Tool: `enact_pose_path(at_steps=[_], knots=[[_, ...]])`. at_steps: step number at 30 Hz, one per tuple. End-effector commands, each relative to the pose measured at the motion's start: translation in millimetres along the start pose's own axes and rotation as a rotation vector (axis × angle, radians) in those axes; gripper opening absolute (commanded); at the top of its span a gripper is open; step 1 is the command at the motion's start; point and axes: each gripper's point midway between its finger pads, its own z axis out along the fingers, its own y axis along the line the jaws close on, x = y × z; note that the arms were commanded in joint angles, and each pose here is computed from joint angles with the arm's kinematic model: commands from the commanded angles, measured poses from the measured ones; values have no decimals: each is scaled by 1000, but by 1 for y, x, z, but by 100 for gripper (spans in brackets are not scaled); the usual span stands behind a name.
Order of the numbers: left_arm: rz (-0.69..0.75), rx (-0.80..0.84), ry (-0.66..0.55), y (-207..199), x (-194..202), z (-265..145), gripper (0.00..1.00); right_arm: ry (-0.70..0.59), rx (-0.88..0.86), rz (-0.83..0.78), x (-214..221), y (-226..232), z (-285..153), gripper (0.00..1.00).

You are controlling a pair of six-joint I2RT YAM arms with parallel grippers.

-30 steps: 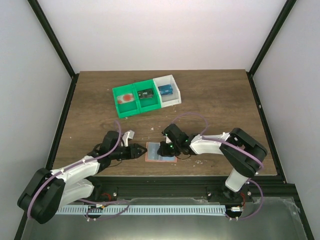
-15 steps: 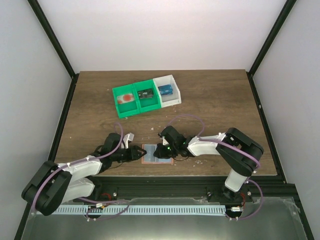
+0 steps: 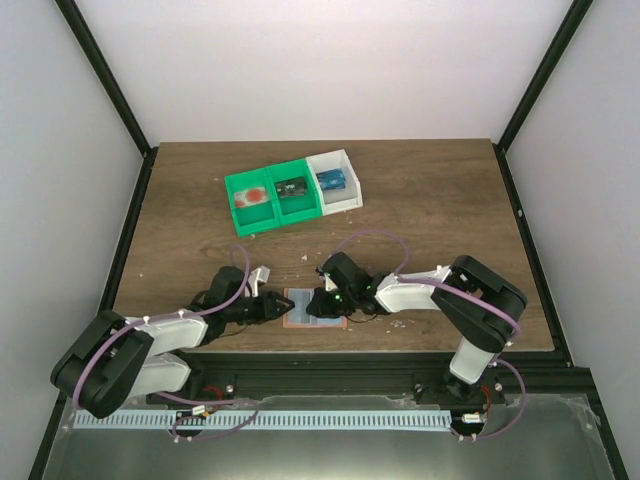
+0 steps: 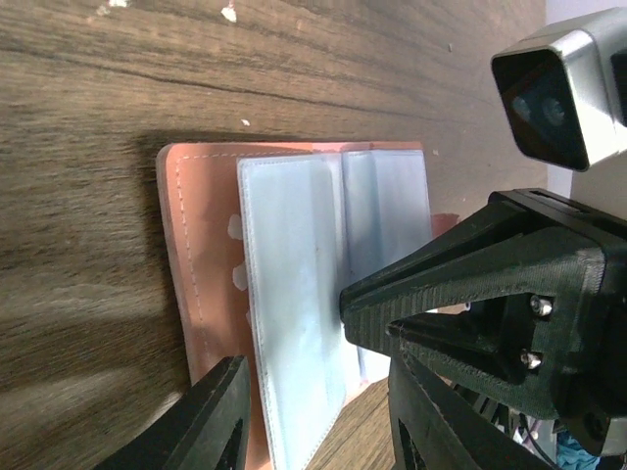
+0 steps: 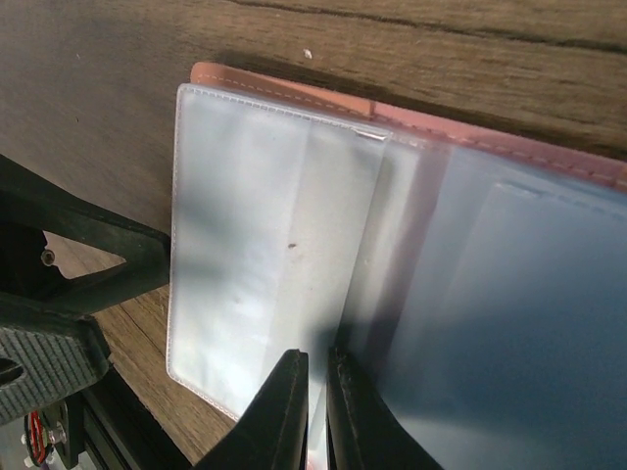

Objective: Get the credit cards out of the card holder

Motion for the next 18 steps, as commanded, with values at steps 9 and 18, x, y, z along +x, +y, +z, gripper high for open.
enact_pose_path(at_steps=[9, 18], knots=[[19, 34, 9, -5, 1, 3, 37, 57, 28, 17, 20, -11, 6, 8], [12, 79, 20, -13, 2, 3, 33, 56, 30, 20, 20, -12, 5, 8]])
